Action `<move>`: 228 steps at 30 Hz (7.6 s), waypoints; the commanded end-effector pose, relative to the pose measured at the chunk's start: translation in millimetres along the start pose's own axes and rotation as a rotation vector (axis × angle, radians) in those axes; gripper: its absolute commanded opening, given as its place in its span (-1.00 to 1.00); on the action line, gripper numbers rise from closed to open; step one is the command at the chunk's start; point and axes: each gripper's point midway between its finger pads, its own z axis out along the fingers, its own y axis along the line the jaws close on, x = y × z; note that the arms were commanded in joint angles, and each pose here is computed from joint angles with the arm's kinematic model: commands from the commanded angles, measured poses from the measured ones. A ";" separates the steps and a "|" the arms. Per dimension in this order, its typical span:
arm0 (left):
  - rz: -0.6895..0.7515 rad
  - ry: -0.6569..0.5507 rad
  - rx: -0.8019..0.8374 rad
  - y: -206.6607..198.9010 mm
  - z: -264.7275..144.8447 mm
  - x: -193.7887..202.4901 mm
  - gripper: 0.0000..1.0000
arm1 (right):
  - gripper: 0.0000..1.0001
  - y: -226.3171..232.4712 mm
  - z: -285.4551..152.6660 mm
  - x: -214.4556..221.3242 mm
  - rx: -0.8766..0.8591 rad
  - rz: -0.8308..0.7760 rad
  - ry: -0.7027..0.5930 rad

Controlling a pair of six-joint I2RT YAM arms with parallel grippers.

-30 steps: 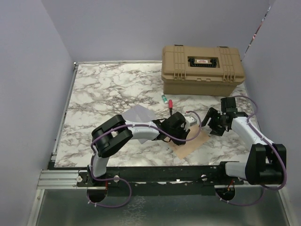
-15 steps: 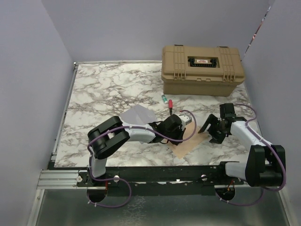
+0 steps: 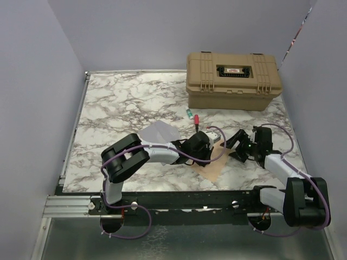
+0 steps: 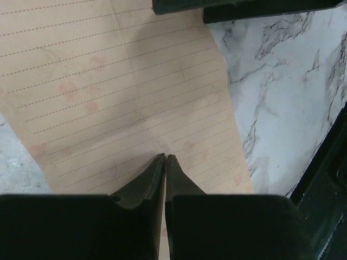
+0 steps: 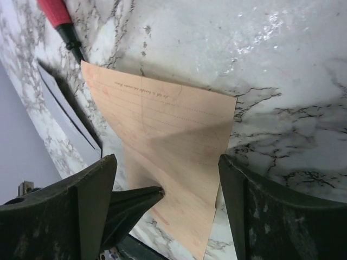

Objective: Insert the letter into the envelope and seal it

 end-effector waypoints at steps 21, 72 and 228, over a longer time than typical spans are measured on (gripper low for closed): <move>-0.188 0.132 -0.150 68.3 -10.7 53.2 -0.93 | 0.53 1.7 -7.3 -15.3 0.026 -0.079 -0.073; -0.196 0.021 -0.096 68.2 -30.1 -15.2 -0.74 | -0.99 75.6 21.9 -37.3 -0.428 -0.339 -0.055; 0.268 -0.685 0.713 -61.1 -359.2 -261.5 -1.00 | -0.74 344.1 -223.2 25.0 -1.279 -1.317 0.185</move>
